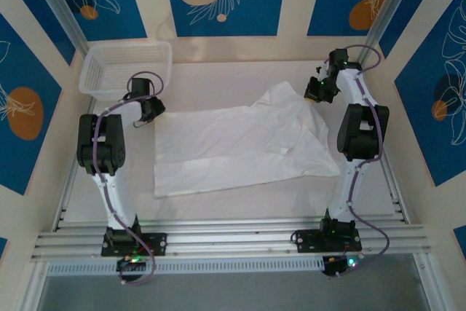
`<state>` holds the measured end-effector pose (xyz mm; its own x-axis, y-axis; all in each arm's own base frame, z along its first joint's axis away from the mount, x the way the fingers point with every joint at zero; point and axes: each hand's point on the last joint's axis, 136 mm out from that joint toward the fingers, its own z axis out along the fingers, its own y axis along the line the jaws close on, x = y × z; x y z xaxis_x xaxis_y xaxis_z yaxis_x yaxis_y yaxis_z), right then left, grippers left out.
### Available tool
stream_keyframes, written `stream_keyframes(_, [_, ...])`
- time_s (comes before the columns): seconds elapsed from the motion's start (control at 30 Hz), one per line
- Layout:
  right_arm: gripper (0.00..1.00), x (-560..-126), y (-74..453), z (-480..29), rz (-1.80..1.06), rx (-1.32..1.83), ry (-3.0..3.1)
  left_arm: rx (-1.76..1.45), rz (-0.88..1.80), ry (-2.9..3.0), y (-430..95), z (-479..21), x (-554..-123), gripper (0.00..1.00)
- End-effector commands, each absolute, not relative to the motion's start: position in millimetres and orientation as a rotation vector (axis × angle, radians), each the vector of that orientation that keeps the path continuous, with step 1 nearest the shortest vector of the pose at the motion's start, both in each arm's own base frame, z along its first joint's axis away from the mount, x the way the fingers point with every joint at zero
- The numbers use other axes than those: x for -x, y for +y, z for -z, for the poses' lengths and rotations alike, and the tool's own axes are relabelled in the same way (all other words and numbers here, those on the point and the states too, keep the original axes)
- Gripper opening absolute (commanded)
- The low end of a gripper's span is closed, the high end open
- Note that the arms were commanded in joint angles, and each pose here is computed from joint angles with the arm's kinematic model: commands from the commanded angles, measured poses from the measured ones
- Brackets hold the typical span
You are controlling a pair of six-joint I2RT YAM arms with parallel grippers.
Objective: Fold the inside-out t-shirt
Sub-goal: Fold the T-shirt at the center of the table.
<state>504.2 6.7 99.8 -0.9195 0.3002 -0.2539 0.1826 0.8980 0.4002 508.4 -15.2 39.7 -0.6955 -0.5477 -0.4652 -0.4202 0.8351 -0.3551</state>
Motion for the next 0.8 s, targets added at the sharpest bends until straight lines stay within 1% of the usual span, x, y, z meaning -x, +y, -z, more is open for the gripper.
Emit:
stream_keyframes(0.0, [0.00, -505, 10, -129, -0.580, -0.355, 2.700, 0.700, 0.267, 2.571, -15, -1, -496, 0.24])
stream_keyframes(0.1, [0.00, -506, 10, -133, -0.586, -0.357, 2.688, 0.684, 0.276, 2.587, -21, 0, -492, 0.15])
stream_keyframes(0.27, [0.00, -506, 10, -136, -0.593, -0.358, 2.682, 0.694, 0.248, 2.598, -24, 2, -482, 0.11])
stream_keyframes(0.4, [0.00, -506, 9, -138, -0.594, -0.358, 2.677, 0.719, 0.216, 2.611, -21, 3, -480, 0.00])
stream_keyframes(0.57, [0.00, -505, 7, -140, -0.588, -0.367, 2.668, 0.711, 0.229, 2.586, -21, -4, -478, 0.00])
stream_keyframes(0.67, [0.00, -505, 4, -142, -0.580, -0.383, 2.657, 0.684, 0.251, 2.524, -21, -28, -481, 0.00])
stream_keyframes(0.77, [0.00, -504, -13, -144, -0.550, -0.489, 2.615, 0.692, 0.220, 2.464, -14, -55, -477, 0.00])
